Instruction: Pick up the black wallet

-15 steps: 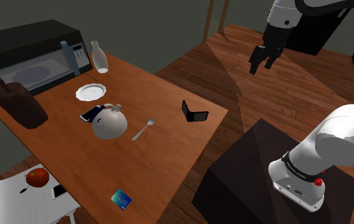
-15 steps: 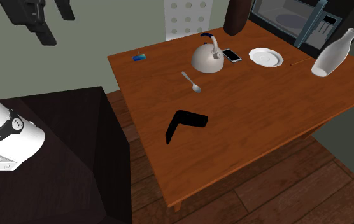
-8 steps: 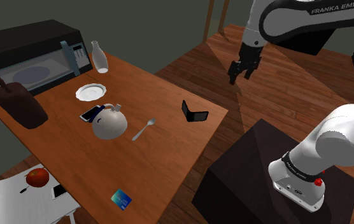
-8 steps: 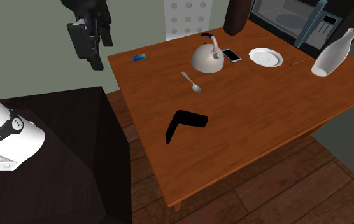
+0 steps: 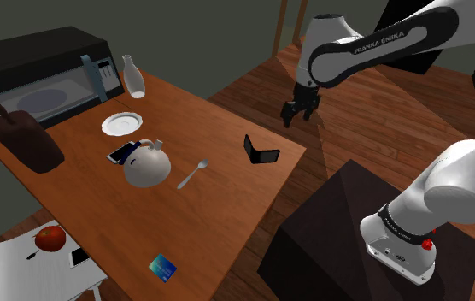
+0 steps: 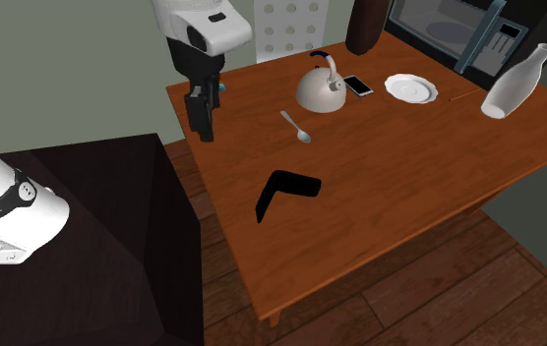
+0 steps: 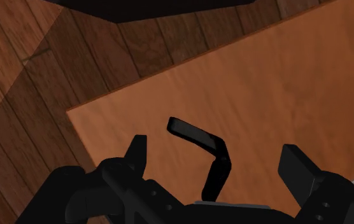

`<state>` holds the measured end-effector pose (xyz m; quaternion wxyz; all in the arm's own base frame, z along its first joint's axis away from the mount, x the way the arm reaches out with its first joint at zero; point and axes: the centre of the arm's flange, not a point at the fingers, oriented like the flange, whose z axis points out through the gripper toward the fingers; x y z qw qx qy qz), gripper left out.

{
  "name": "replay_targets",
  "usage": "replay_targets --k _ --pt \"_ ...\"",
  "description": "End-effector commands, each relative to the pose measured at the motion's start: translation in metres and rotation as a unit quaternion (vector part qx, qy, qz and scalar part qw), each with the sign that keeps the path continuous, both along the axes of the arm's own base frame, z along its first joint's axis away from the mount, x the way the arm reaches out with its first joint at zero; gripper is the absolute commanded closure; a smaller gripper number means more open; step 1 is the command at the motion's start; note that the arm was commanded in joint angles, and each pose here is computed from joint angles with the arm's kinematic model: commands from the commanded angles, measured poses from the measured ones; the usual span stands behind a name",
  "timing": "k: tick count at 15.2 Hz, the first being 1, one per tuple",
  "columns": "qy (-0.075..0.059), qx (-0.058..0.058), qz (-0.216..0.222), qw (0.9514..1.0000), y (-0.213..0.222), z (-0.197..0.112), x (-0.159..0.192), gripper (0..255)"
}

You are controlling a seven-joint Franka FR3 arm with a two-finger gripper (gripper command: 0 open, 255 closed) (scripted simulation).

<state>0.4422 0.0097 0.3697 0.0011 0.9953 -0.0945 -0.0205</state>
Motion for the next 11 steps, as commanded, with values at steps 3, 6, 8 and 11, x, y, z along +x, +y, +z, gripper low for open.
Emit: replay_targets --k 3,6,8,11 --pt "-0.002 -0.002 -0.002 1.0 0.008 -0.041 0.026 0" --pt "-0.003 -0.004 -0.003 1.0 0.013 -0.074 0.048 0" --pt "-0.004 -0.006 -0.004 1.0 0.017 -0.095 0.063 0" --pt "-0.005 -0.007 -0.005 0.9999 0.023 -0.128 0.085 0"
